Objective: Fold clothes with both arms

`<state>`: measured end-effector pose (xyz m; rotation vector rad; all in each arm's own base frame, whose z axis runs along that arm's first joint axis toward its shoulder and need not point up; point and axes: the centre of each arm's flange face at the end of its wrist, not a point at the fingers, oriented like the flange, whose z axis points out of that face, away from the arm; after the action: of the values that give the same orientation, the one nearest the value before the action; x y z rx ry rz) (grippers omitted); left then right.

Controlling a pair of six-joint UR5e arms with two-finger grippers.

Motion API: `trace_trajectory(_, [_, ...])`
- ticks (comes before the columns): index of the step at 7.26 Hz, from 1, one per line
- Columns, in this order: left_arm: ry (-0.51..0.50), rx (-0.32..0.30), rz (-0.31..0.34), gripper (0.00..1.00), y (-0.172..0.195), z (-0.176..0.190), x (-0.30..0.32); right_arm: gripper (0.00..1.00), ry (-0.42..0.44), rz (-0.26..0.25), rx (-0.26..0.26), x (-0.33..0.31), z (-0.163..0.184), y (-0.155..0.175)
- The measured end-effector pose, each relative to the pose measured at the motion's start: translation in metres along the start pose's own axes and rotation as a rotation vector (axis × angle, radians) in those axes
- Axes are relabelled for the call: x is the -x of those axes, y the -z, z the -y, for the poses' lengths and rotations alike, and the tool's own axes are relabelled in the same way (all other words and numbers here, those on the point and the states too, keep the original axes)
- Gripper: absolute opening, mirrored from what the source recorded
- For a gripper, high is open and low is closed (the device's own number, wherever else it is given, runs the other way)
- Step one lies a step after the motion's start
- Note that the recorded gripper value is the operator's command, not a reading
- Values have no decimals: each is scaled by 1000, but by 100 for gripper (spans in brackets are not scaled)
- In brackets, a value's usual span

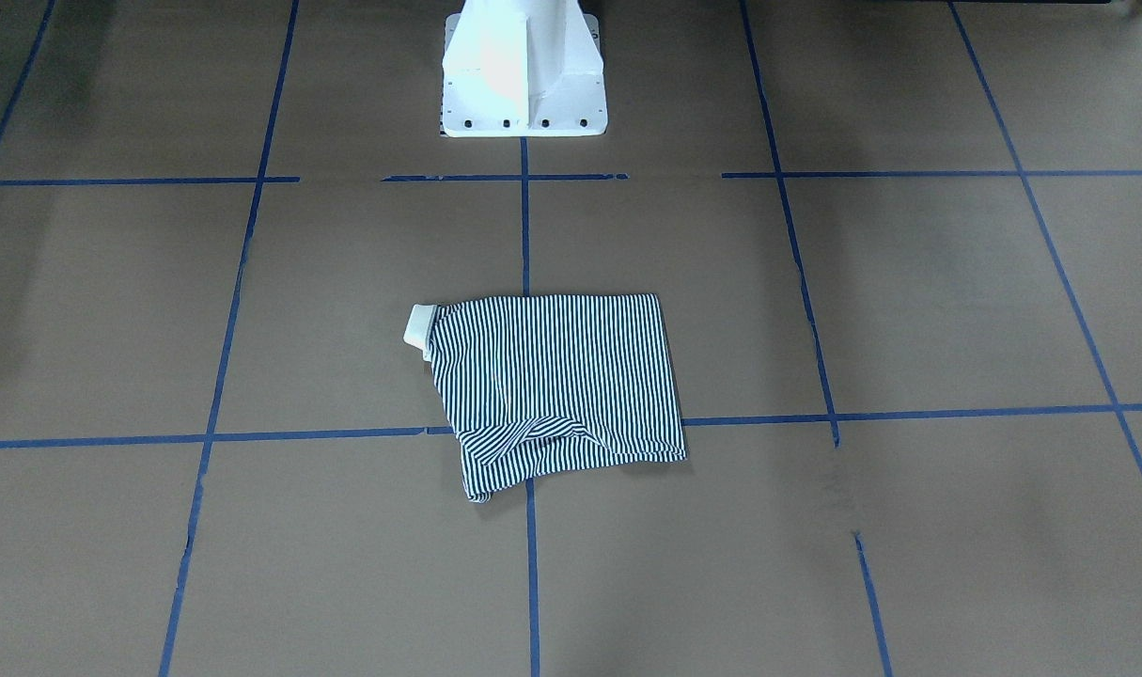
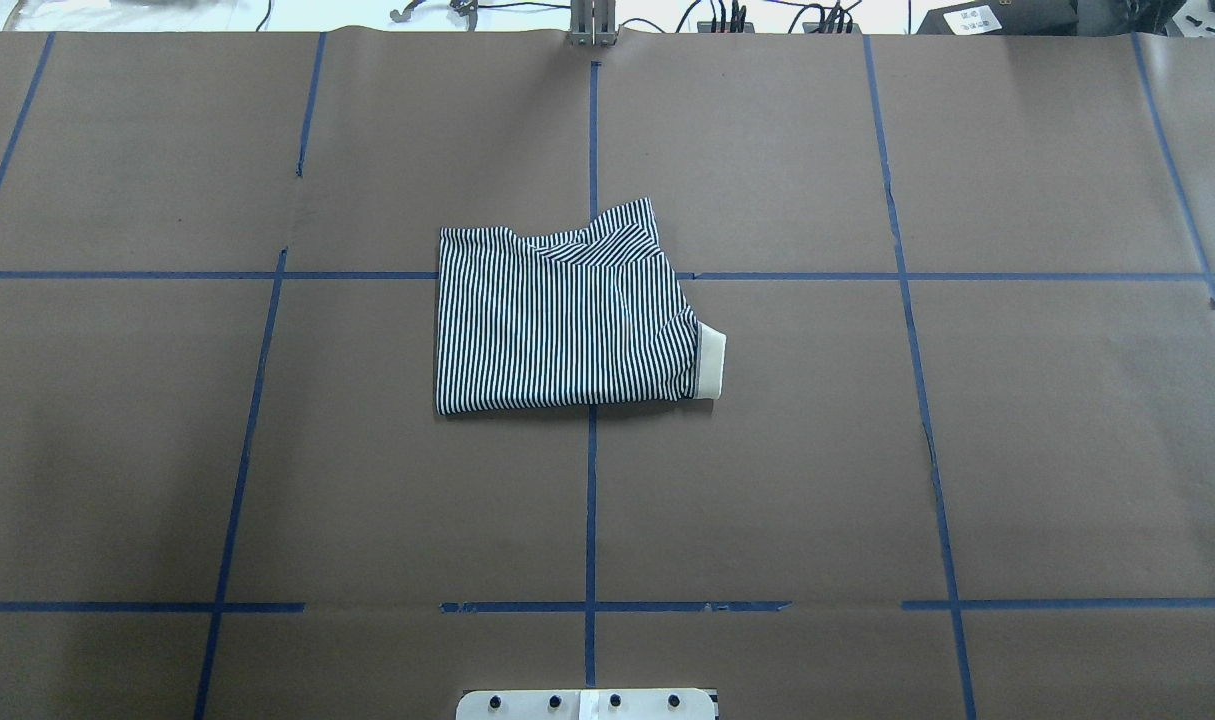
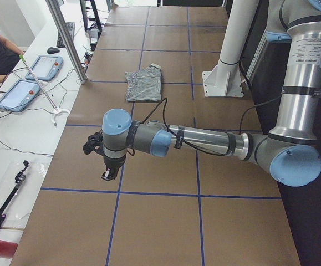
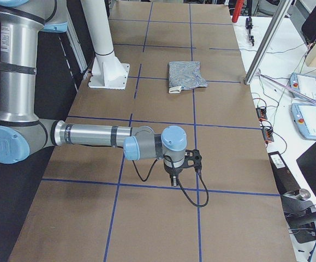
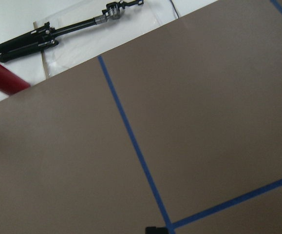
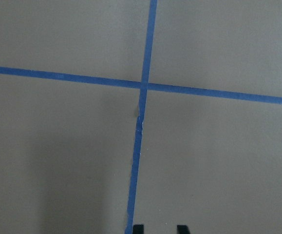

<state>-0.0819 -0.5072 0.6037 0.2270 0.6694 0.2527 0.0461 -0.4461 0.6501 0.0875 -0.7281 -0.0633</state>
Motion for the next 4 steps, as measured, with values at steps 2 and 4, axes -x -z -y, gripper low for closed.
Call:
trace_trajectory(2, [96,65,-76,100,-5,-23,-7,100,-12,19,25,6,-2,1])
trace_trajectory(4, [276,76,-93,100,-1,-33,-20,100,-20,42,57,19,7,-2])
